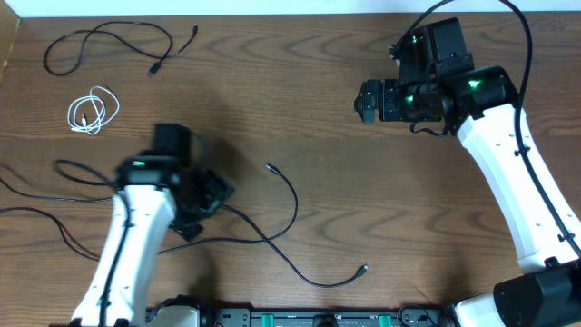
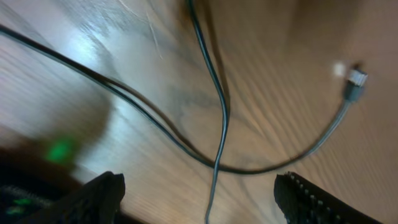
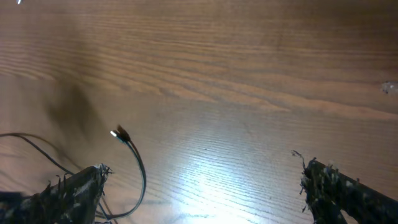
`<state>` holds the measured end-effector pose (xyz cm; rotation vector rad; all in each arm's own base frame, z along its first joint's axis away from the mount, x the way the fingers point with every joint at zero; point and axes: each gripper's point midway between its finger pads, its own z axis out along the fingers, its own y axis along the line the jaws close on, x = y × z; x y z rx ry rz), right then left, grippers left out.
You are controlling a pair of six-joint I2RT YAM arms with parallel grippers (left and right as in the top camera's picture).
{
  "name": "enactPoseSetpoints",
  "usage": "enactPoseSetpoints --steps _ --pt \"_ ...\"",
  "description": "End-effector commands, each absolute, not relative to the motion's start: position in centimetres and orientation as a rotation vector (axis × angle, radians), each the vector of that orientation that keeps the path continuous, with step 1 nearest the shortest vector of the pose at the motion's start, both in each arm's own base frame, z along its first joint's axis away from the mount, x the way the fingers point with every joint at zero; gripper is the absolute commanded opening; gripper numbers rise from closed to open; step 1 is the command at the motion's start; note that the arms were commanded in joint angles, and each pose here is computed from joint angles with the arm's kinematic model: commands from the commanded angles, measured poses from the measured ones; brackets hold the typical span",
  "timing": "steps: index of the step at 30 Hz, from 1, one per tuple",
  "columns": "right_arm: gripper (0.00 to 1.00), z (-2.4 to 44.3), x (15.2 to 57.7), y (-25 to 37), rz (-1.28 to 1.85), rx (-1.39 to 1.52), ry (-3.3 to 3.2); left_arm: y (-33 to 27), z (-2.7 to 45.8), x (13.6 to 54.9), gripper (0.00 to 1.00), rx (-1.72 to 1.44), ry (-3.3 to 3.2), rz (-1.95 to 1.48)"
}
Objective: Untangle cables
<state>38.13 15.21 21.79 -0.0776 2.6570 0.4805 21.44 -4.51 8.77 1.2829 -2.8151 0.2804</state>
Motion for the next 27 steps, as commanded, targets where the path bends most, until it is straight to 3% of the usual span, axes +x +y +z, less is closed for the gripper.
enactPoseSetpoints --steps 1,24,27 --pt "0.99 21.5 38.0 15.7 0.521 -0.068 2.673 -5.4 6.8 20.5 0.82 1.489 -2.693 0.143" --pt "0.99 21.4 37.9 15.6 0.517 -0.073 2.676 -10.3 0.5 19.1 0.82 1.482 -2.619 -0.186" --pt "0.99 21.4 37.9 15.6 0.518 -0.073 2.676 -10.8 0.5 18.7 0.75 1.47 -2.592 -0.167"
